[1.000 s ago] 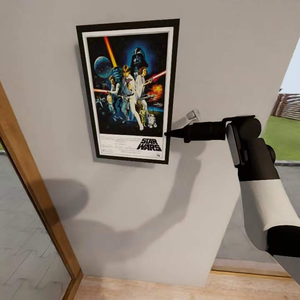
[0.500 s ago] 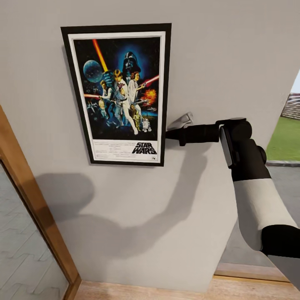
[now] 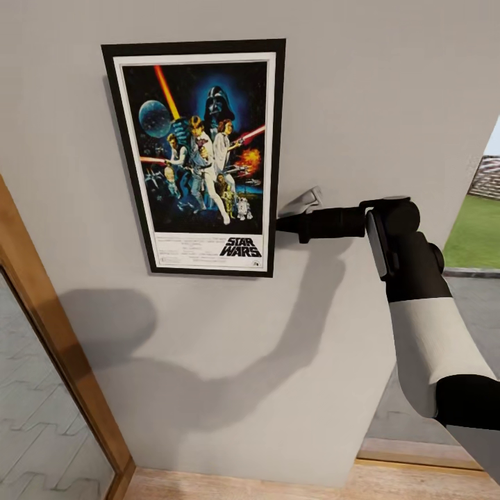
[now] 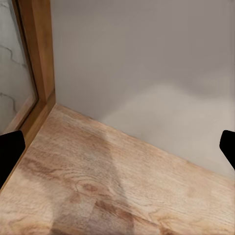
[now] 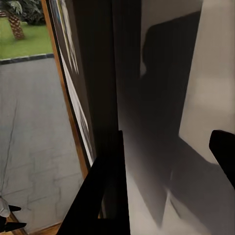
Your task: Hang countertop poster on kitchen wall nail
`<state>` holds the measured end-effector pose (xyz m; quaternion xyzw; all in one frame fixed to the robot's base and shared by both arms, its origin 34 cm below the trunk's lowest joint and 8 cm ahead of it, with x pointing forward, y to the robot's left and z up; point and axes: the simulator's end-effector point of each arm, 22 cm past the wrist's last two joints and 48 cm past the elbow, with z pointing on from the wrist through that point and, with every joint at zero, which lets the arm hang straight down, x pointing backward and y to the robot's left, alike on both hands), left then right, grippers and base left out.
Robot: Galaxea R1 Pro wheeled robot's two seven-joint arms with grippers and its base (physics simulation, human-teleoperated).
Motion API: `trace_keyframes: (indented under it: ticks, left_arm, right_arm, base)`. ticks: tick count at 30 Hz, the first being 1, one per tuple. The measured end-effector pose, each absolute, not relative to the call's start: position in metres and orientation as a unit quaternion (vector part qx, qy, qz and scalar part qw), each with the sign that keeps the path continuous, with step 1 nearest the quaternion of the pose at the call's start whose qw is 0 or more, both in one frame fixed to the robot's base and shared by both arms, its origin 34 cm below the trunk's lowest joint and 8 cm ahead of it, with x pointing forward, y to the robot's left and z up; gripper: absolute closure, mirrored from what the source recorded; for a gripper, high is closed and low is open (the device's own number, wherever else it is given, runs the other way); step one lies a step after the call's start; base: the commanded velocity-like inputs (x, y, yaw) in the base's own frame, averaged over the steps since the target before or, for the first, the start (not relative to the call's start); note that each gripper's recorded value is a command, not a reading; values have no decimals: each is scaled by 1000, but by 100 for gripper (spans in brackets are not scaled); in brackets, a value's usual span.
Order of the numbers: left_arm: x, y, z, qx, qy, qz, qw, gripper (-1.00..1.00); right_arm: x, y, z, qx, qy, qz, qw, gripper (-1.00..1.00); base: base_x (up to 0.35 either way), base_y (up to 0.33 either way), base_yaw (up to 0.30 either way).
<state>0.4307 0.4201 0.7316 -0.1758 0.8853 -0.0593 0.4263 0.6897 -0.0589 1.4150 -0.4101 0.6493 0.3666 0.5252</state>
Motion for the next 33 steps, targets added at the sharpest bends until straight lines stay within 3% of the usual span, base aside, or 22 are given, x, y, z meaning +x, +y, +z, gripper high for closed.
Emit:
trace_keyframes:
  ticks: [5, 6, 22, 33]
  left_arm:
    - [431, 420, 731, -176, 885, -59, 426, -100]
    - [430, 420, 731, -176, 885, -59, 426, -100]
    - [430, 420, 733, -176, 885, -59, 428, -100]
    - [430, 420, 732, -175, 885, -59, 427, -100]
  right_arm:
    - [690, -59, 1415, -410, 649, 367, 525, 100]
    - [690, -59, 1415, -410, 649, 367, 525, -100]
    - [686, -76, 1429, -380, 665, 362, 531, -100]
    - [688, -78, 1428, -380, 666, 359, 533, -100]
  base:
    - [0, 0, 0]
    - [0, 0, 0]
    - [-5, 0, 0]
    - [-288, 0, 0]
